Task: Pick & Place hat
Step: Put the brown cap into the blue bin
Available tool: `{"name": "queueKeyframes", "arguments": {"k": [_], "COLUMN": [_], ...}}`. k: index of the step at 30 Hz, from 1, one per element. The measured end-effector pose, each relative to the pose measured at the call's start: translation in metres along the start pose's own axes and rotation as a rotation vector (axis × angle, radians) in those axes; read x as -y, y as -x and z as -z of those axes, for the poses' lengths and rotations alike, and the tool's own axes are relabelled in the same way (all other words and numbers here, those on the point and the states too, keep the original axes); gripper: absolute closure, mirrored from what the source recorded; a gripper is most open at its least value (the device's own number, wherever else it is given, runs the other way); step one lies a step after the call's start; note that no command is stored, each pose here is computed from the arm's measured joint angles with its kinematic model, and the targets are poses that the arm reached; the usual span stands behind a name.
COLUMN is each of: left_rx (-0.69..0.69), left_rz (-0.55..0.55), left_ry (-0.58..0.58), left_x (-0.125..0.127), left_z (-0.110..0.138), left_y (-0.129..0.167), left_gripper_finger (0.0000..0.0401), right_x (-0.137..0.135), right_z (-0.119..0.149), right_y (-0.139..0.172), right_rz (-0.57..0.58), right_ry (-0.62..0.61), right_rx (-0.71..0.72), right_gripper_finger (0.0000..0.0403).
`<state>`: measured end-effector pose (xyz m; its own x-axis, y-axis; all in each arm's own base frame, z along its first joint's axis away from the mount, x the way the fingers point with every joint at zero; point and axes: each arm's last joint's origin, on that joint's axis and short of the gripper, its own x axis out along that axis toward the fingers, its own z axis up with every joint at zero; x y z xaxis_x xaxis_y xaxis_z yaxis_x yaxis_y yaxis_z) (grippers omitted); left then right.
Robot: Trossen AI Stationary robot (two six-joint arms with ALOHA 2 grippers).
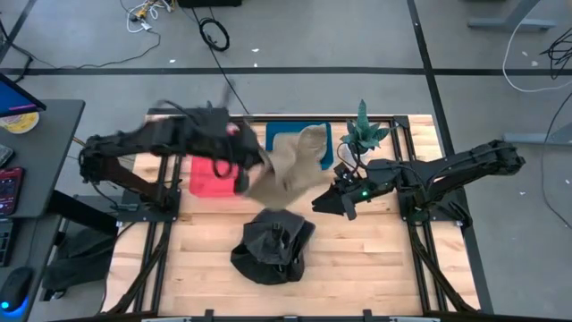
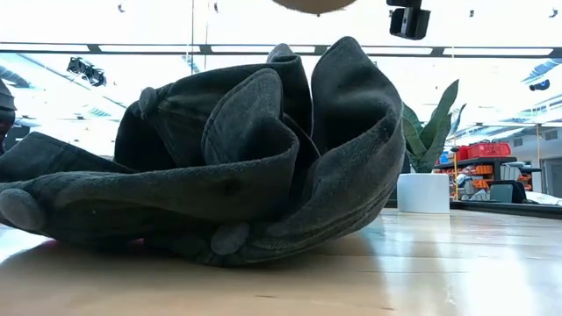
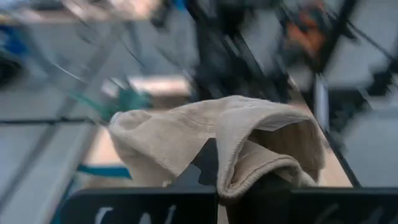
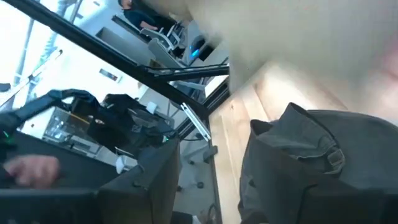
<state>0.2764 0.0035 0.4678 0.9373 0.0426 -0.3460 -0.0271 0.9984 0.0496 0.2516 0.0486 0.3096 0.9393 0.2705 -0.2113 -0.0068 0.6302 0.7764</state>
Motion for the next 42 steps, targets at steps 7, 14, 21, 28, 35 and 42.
{"name": "queueKeyframes", "arguments": {"k": [7,14,21,28,35,42], "left_rx": [0.266,0.384,0.44,0.337,0.212,-0.013], "left_rz": [-0.206,-0.372,-0.504,-0.381,-0.423,-0.358], "left_ry": [0.152,0.489,0.676,0.285,-0.265,-0.601], "left_x": [-0.026,-0.042,-0.045,-0.035,-0.008,0.006], "left_z": [-0.045,-0.048,-0.046,-0.049,-0.049,-0.031], "left_y": [0.041,0.04,0.026,0.018,0.017,0.014], "left_gripper_finger": [0.04,0.04,0.04,0.04,0.04,0.04], "right_x": [0.002,0.003,-0.003,-0.007,-0.007,-0.005], "right_z": [-0.002,-0.005,-0.023,-0.033,-0.03,-0.038], "right_y": [0.0,0.0,0.004,0.008,0.007,0.009], "right_rz": [0.009,0.076,0.099,0.063,-0.04,-0.154], "right_ry": [0.053,0.114,0.15,0.202,0.044,-0.269], "right_rx": [0.01,0.086,0.363,0.449,0.34,0.32], "right_gripper_finger": [0.0208,0.0208,0.0208,0.0208,0.0208,0.0208]}}
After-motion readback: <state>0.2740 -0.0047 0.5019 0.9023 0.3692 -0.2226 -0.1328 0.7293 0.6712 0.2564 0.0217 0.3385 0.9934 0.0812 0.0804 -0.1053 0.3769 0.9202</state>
